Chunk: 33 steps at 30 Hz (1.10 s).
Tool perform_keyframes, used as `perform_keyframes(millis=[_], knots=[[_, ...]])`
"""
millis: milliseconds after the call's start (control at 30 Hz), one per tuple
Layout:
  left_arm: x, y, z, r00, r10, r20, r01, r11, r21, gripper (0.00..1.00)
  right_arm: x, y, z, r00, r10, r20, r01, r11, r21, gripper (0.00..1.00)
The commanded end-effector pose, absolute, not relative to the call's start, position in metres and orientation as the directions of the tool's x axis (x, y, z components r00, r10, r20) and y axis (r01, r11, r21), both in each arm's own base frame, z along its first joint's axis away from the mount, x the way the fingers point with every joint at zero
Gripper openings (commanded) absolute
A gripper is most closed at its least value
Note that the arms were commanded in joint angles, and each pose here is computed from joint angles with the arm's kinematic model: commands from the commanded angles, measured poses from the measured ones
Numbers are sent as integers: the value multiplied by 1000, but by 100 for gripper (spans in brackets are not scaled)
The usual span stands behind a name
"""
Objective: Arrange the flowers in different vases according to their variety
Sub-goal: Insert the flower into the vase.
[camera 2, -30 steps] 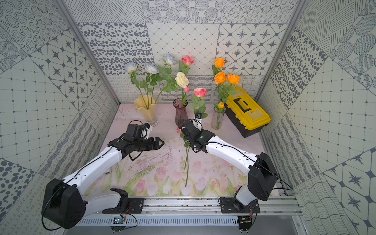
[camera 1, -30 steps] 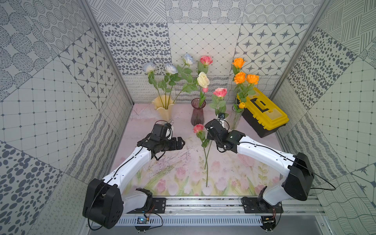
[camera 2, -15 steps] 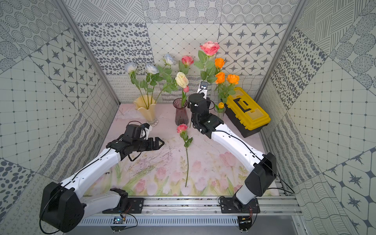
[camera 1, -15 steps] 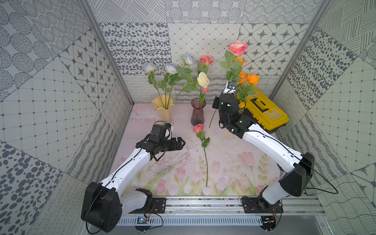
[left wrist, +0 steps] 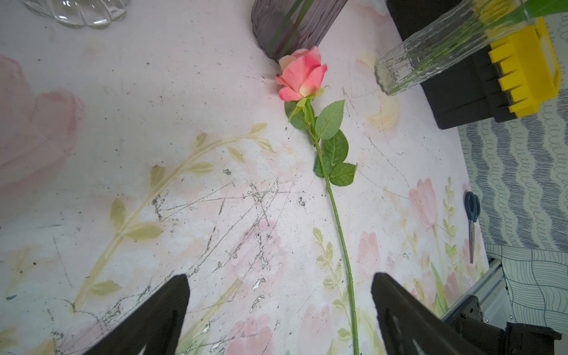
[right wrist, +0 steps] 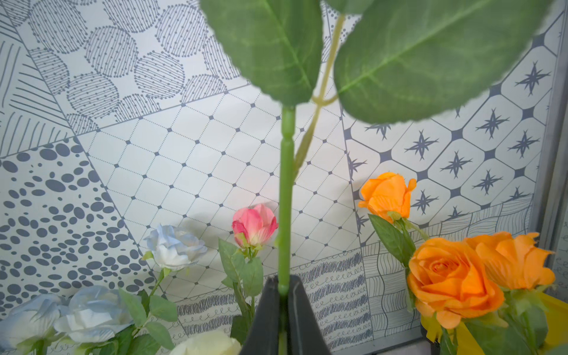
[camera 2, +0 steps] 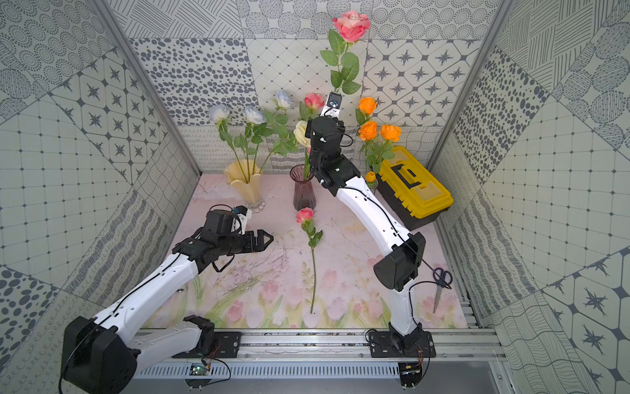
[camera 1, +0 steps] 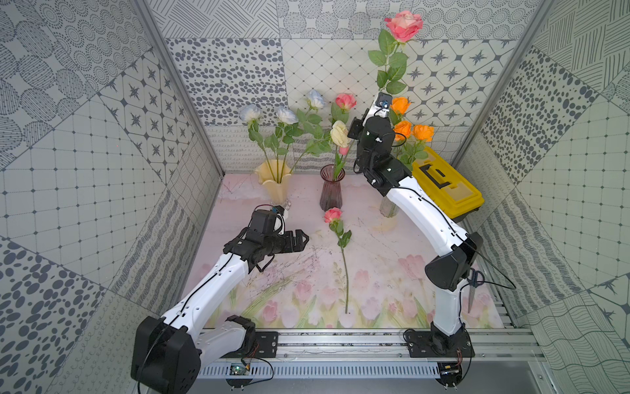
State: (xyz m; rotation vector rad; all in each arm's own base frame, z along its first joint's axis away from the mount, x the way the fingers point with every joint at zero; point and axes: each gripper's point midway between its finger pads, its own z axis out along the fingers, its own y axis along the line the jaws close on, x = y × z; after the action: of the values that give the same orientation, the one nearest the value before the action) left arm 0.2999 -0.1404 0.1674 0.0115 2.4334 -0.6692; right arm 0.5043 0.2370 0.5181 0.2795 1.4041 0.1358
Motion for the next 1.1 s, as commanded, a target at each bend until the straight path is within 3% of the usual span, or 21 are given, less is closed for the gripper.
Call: perform_keyframes(millis=[0, 667, 700, 767, 833, 933, 1067], knots=[[305, -139, 172, -794, -141, -592, 181, 874, -451, 98, 511, 243, 520, 153, 244, -958, 66, 964, 256, 0], [304, -138, 171, -796, -144, -587, 174, 875, -451, 98, 530, 276, 402, -9, 238, -971, 76, 969, 237, 0], [304, -138, 171, -797, -145, -587, 173, 875, -451, 98, 531, 276, 397, -25, 238, -971, 75, 969, 236, 5], [304, -138, 171, -798, -144, -585, 173, 875, -452, 98, 529, 278, 389, -49, 238, -970, 71, 970, 234, 33], [303, -138, 169, -801, -143, -581, 171, 876, -452, 98, 524, 277, 385, -60, 245, -968, 70, 968, 241, 47], [304, -138, 170, -800, -144, -582, 170, 876, -452, 98, 514, 275, 382, -74, 252, -965, 62, 967, 248, 55], [304, -138, 169, -803, -142, -579, 171, 876, -451, 98, 498, 276, 382, -92, 250, -964, 38, 968, 247, 56]])
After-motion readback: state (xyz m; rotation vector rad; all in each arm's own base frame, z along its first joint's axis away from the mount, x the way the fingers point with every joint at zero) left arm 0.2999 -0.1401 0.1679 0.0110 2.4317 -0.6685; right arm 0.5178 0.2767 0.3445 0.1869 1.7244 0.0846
